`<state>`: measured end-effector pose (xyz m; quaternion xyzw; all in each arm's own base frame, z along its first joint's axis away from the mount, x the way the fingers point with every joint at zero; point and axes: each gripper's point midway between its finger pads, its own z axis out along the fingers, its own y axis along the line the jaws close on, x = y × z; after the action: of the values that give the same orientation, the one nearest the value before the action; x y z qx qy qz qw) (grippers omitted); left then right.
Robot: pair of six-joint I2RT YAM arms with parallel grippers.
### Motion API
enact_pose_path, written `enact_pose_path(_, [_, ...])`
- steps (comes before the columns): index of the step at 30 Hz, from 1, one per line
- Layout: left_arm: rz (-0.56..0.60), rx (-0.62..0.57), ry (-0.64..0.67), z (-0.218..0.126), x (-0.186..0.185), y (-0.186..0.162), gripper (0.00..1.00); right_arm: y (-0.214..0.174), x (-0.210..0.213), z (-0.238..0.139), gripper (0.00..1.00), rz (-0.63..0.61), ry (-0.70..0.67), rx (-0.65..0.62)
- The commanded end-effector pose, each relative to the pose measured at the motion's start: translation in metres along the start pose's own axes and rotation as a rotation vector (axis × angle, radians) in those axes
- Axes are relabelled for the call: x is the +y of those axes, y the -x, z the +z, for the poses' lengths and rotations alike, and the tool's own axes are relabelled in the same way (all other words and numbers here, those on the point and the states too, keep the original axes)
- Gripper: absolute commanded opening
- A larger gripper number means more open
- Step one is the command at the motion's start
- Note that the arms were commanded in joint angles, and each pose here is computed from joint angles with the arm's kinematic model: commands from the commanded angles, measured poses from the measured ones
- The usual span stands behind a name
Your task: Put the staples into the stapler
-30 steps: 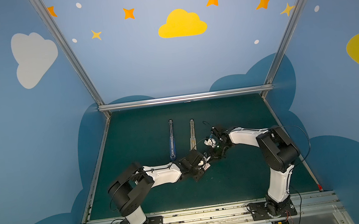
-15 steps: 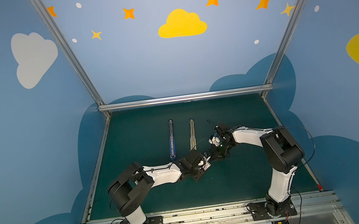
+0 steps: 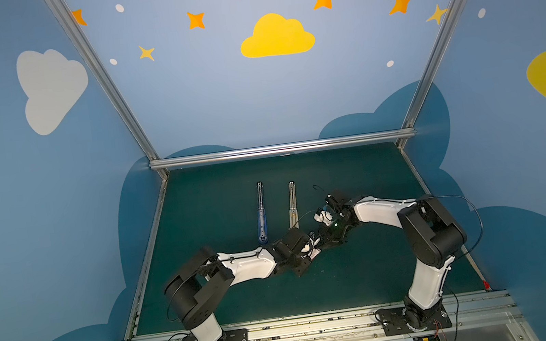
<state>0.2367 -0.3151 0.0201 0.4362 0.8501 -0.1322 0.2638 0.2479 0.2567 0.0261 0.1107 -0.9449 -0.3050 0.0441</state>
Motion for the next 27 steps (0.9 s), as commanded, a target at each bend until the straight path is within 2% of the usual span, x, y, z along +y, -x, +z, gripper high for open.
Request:
enact_pose_path(1, [0.005, 0.066, 0.013, 0.001, 0.001, -0.021, 0.34, -0.003, 0.005, 0.004, 0.37, -0.031, 0.012, 0.010])
enact_pose_path(7, [0.005, 0.071, 0.015, 0.001, 0.002, -0.022, 0.34, -0.004, -0.003, 0.010, 0.35, -0.023, -0.050, 0.030])
enact_pose_path(14, [0.006, 0.077, 0.013, 0.000, 0.001, -0.022, 0.34, -0.002, -0.011, 0.008, 0.28, -0.011, -0.095, 0.023])
enact_pose_path(27, [0.009, 0.088, 0.013, 0.001, 0.001, -0.024, 0.33, 0.005, -0.016, 0.000, 0.22, 0.006, -0.107, -0.020])
